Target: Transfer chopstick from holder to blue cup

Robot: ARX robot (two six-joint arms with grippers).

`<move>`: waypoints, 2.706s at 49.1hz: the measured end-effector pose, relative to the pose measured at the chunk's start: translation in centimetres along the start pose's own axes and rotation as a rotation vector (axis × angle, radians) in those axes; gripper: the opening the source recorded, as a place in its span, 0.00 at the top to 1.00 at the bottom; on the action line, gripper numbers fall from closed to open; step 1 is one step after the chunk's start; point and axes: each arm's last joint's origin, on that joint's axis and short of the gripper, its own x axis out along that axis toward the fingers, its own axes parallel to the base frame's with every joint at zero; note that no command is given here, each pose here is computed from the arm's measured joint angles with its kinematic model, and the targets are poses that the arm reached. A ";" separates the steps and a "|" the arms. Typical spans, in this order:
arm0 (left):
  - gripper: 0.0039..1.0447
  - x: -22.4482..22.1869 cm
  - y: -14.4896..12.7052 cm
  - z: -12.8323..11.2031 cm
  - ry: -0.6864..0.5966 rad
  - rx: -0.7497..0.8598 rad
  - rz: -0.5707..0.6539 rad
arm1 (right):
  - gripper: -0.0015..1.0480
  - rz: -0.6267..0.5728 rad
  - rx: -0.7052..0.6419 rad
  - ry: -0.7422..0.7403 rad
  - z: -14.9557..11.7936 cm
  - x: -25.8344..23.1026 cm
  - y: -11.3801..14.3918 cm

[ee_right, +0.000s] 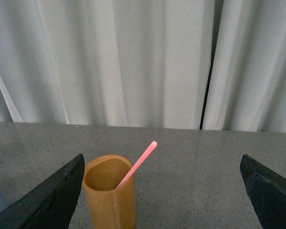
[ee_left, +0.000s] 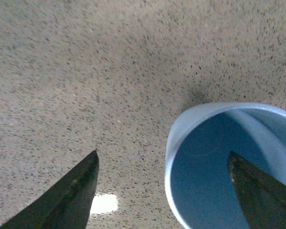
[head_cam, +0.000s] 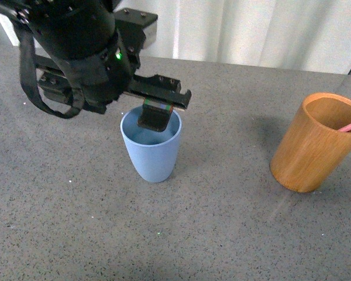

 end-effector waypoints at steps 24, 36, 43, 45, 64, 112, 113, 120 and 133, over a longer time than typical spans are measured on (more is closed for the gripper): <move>0.06 -11.5 7.5 -3.8 -0.732 -0.285 0.175 | 0.10 0.000 0.000 0.000 0.0 0.0 0.0; 0.35 -10.0 8.0 -7.7 -0.998 -0.244 0.164 | 0.10 -0.001 0.000 0.000 0.0 0.0 0.0; 0.56 -11.0 8.8 -10.2 -1.064 -0.250 0.181 | 0.10 0.000 0.000 0.000 0.0 0.0 0.0; 0.63 -11.0 9.0 -11.0 -1.063 -0.252 0.189 | 0.10 0.000 0.000 0.000 0.0 0.0 0.0; 0.97 -11.1 9.5 -16.7 -1.047 -0.242 0.193 | 0.10 0.000 0.000 0.000 0.0 0.0 0.0; 0.97 -12.8 9.2 -22.6 -1.074 -0.240 0.196 | 0.10 0.000 0.000 0.000 0.0 0.0 0.0; 0.97 -12.8 9.2 -22.7 -1.076 -0.240 0.196 | 0.10 0.000 0.000 0.000 0.0 0.0 0.0; 0.97 -13.1 9.1 -23.1 -1.075 -0.239 0.196 | 0.10 0.000 0.000 0.000 0.0 0.0 0.0; 0.97 -13.4 8.9 -23.7 -1.076 -0.239 0.196 | 0.10 0.000 0.000 0.000 0.0 0.0 0.0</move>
